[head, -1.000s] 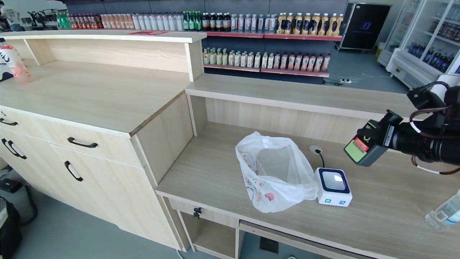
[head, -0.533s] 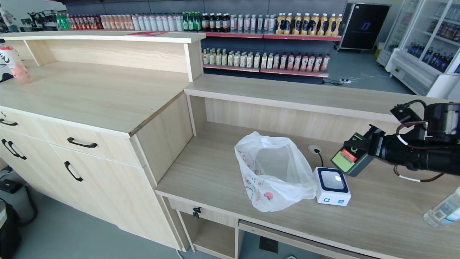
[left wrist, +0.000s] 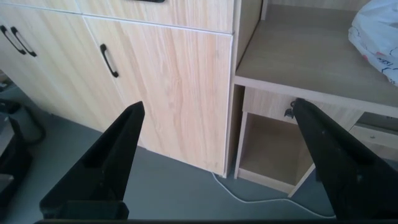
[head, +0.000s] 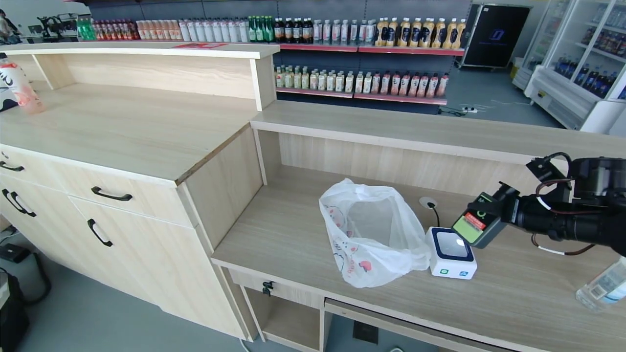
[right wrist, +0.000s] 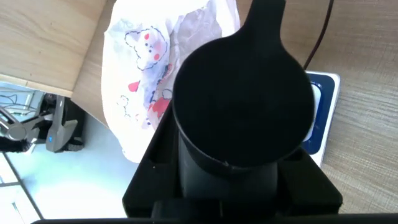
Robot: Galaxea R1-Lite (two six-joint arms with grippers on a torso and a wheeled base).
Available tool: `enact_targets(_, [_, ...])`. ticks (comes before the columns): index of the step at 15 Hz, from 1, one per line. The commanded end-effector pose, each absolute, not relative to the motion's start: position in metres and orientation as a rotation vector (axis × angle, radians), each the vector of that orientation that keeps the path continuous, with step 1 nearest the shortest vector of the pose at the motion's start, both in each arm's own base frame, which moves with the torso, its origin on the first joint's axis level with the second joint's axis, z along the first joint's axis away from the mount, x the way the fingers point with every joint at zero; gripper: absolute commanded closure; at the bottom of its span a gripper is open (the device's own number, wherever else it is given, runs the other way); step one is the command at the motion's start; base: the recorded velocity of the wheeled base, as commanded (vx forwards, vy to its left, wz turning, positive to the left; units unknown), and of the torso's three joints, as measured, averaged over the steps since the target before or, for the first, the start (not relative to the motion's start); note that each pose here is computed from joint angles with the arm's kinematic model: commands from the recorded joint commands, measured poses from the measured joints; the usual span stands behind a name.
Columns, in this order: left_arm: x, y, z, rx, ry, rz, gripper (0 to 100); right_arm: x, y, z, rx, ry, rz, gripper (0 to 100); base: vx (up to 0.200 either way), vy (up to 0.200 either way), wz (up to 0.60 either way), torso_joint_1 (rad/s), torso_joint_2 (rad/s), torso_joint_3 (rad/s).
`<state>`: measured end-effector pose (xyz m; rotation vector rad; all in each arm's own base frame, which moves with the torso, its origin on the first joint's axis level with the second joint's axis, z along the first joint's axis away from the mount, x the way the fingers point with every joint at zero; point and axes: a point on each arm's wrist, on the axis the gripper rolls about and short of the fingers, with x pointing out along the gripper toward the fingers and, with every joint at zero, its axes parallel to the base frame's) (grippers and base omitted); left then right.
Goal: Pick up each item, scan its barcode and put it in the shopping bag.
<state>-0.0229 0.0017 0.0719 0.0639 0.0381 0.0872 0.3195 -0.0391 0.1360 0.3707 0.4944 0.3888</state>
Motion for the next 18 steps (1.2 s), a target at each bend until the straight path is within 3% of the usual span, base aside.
enact_targets(1, [-0.023, 0.002, 0.072, 0.064, 0.038, 0.088, 0, 0.322, -0.043, 0.124, 0.379, 0.524, 0.386, 100, 0.0, 0.0, 0.0, 0.0, 0.0, 0.0])
enact_targets(18, [-0.023, 0.002, 0.072, 0.064, 0.038, 0.088, 0, 0.333, -0.054, 0.095, 0.302, 0.542, 0.42, 100, 0.0, 0.0, 0.0, 0.0, 0.0, 0.0])
